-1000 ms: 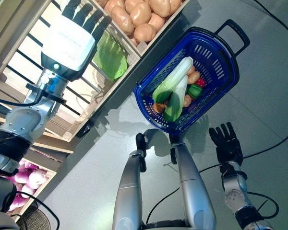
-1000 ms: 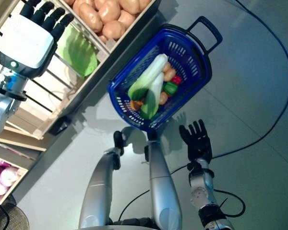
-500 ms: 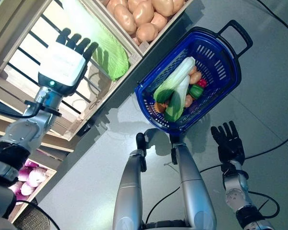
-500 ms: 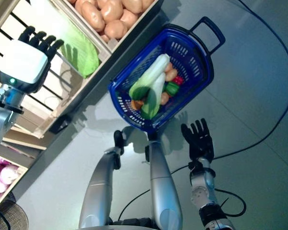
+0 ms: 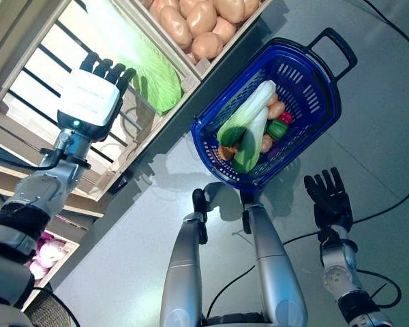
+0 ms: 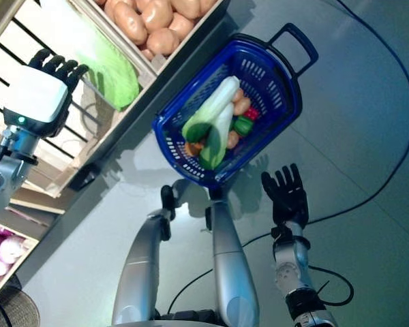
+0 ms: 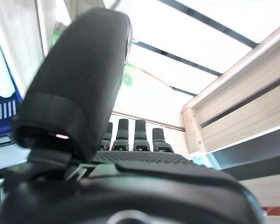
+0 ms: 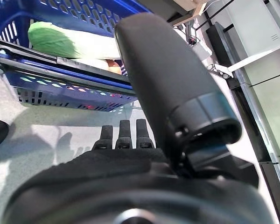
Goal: Put vegetables into the basket
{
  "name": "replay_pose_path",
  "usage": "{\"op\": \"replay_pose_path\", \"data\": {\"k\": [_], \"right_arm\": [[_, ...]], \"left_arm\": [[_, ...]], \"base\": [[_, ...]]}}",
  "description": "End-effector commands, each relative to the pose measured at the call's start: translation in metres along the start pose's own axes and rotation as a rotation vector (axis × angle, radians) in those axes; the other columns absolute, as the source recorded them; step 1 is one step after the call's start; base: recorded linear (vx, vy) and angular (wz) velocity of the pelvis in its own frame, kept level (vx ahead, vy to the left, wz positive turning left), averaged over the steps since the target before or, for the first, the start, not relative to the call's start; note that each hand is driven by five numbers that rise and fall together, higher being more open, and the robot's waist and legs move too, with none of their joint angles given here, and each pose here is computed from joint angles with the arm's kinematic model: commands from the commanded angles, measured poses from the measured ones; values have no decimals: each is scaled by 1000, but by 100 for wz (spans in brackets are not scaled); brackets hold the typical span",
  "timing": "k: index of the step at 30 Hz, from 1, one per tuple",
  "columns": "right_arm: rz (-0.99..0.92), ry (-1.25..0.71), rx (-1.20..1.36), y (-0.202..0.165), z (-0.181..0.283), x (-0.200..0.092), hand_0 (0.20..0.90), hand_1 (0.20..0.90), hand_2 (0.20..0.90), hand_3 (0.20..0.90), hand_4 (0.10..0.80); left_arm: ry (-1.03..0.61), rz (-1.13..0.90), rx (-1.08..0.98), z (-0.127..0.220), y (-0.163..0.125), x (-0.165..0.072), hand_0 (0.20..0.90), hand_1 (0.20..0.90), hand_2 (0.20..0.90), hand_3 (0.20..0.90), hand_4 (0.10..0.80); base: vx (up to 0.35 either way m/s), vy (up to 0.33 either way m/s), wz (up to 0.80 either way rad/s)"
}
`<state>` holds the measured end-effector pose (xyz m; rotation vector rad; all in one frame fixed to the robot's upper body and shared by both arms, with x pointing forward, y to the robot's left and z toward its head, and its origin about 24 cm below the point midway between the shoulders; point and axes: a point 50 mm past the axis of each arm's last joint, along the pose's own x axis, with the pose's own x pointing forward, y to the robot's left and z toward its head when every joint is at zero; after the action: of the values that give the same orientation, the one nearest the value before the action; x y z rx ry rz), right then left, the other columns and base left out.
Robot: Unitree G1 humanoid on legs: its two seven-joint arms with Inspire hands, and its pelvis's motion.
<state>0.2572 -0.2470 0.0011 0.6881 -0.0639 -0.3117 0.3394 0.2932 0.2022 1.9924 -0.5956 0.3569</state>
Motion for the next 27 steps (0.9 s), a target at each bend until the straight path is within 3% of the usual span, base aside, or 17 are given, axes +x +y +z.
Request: {"op": "replay_pose_path", "data": {"k": [1, 19, 27], "right_arm": [[37, -163, 11, 6, 32, 3, 900, 900, 900, 900, 800], [32, -140, 60, 7, 26, 5, 900, 900, 900, 900, 800], [44, -148, 42, 13, 32, 10, 900, 900, 900, 900, 800]], "left_arm": [[115, 246, 114, -40, 43, 22, 900, 900, 900, 900, 800], [93, 180, 121, -30, 38, 39, 900, 900, 900, 900, 800], [182, 62, 170, -42, 26, 39, 900, 900, 900, 900, 800]], "base": [[15, 0, -4], [7, 11, -6], [17, 18, -7]]}}
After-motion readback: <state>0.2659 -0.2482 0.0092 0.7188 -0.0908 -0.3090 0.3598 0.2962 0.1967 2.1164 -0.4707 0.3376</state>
